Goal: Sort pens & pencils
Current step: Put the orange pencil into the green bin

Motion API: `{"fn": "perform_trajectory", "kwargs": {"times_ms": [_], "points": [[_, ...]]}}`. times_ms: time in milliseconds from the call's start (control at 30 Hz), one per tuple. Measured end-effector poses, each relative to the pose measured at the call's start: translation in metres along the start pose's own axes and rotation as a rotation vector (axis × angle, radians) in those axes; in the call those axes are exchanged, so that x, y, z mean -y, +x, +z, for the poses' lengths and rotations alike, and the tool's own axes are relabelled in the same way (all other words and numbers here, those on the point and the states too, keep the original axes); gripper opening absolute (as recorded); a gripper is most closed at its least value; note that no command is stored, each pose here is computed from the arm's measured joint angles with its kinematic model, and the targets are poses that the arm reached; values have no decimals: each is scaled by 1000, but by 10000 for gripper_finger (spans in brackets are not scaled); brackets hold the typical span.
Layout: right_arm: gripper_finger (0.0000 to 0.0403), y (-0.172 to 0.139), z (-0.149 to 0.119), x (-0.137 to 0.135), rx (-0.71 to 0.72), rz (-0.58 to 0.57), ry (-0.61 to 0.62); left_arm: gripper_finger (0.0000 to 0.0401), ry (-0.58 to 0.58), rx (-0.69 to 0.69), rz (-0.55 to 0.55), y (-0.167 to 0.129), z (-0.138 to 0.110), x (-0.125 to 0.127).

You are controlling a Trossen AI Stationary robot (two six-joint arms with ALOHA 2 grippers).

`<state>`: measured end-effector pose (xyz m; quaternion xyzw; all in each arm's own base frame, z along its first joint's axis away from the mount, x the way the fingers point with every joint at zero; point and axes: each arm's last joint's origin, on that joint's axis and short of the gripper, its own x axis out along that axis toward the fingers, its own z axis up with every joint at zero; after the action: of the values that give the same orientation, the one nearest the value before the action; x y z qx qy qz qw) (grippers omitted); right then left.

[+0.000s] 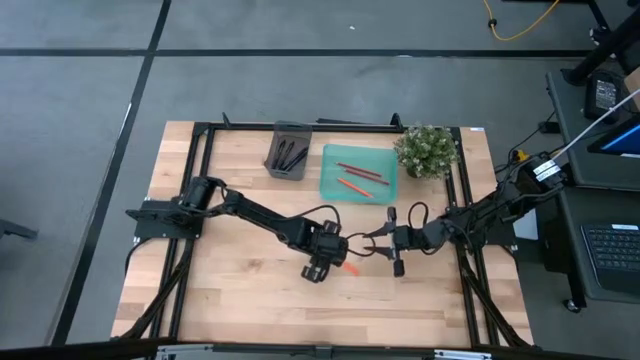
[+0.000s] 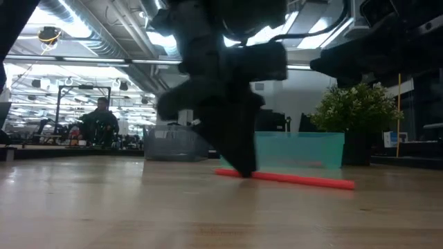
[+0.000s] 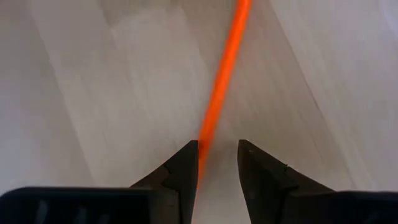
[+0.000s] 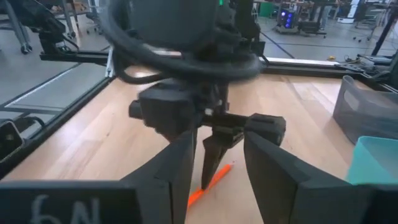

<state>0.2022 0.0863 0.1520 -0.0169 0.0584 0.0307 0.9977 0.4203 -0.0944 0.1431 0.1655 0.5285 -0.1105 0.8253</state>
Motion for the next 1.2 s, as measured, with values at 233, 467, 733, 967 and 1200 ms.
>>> {"fn": "perform_trajectory", "kwargs": {"times_ms": [233,467,733,967,1200], "points": [[145,1,-1,3,-11,-13,-5,102,-4,-14,-17,5,-4,-11],[145,1,-1,3,-13,-12,-7,99,-55,-36,-69,17,-9,-14],[145,1,-1,3,-15,-11,-6,60,-152,-78,-77,23,-13,-13],[145,1,-1,3,-14,-11,-6,16,-168,-74,-74,24,-12,-12],[145,1,-1,3,-15,-11,-6,18,-167,-66,-81,24,-12,-11]]}}
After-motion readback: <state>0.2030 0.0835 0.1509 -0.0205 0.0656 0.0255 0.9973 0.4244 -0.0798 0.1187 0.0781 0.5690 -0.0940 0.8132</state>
